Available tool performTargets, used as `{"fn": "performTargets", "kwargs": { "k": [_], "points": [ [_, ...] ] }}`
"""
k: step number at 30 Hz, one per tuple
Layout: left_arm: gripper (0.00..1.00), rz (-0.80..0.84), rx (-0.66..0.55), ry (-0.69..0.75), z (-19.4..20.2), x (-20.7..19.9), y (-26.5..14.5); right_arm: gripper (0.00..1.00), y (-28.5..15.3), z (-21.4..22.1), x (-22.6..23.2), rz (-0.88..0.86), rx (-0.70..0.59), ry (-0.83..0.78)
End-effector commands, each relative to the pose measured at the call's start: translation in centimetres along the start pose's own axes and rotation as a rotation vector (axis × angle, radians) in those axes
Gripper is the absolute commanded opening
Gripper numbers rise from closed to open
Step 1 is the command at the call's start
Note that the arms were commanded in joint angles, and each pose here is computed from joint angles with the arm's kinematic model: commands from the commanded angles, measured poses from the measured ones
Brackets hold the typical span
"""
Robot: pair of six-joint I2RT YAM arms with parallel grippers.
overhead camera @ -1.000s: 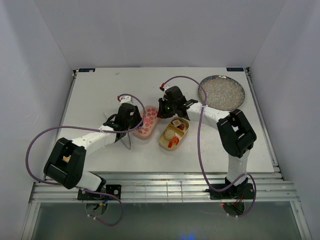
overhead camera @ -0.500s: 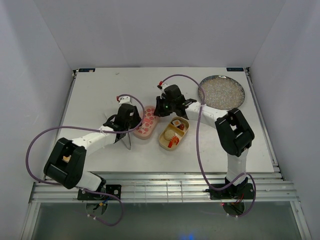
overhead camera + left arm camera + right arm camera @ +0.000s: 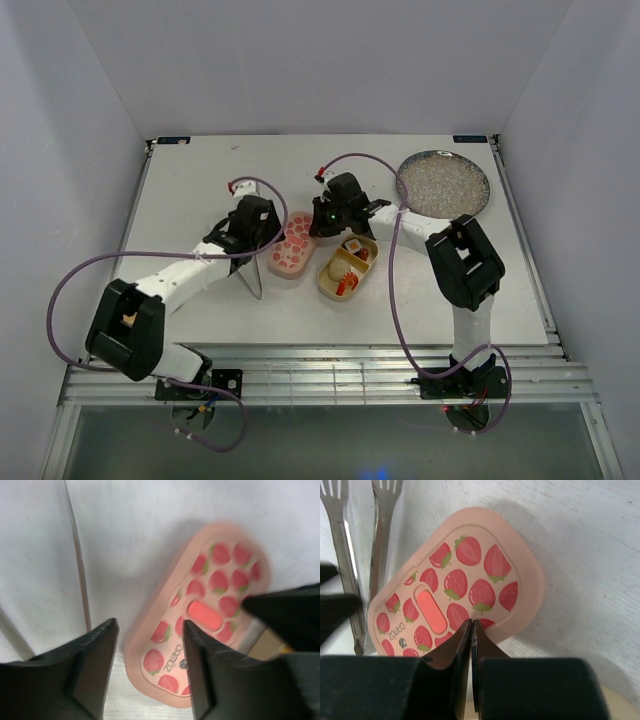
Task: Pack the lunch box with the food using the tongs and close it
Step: Close the box lid on the packing box, then pick up the box lid from the center of the board.
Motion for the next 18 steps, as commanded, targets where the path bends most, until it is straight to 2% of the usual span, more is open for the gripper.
{"fn": "performTargets", "kwargs": {
  "k": [1,2,3,4,7,10,11,15,17,18],
  "points": [
    [0.72,-0.031,-0.178,-0.034,-6.8,-1.9,-4.5,0.08,-3.0,-4.1,1.6,-0.008,-0.085,-0.057],
    [0.78,-0.048,-0.204,-0.044,-8.0,-1.9,-5.0,0.08,-3.4,-4.7,1.8,-0.017,-0.093,-0.065],
    [0.92,-0.051,-0.253,-0.069,-10.2,-2.5,-6.0,0.08,-4.2,-5.5,2.3,-0.024,-0.112,-0.077],
    [0.98,-0.081,-0.245,-0.078,-10.7,-2.0,-6.4,0.08,-4.8,-5.9,2.5,-0.026,-0.118,-0.082],
    [0.98,-0.186,-0.287,-0.161,-13.8,0.3,-7.6,0.08,-7.0,-6.7,3.4,-0.050,-0.160,-0.095],
    [0.98,-0.268,-0.330,-0.353,-15.4,4.6,-8.4,0.08,-9.0,-5.9,4.0,-0.070,-0.194,-0.093],
    [0.98,-0.311,-0.386,-0.448,-16.2,6.5,-9.3,0.08,-9.2,-4.8,3.8,-0.075,-0.185,-0.087],
    [0.97,-0.527,-0.355,-0.650,-15.6,11.8,-9.8,0.08,-12.1,-4.0,4.5,-0.091,-0.224,-0.089],
    [0.93,-0.600,-0.296,-0.712,-14.9,14.1,-9.9,0.08,-12.7,-3.5,4.9,-0.126,-0.226,-0.095],
    [0.92,-0.645,-0.295,-0.801,-14.8,16.0,-10.1,0.08,-13.2,-3.3,5.0,-0.132,-0.234,-0.100]
  ]
}}
Point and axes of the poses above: each gripper's point midway between its finger pads, its own y axis out along the fingers, its own x axis along the line the jaws close on, z = x × y, the point moved 6 cm from there along -y, back along the fingers, and after that the axes turned 8 degrees about -y, right-handed, at the moved point
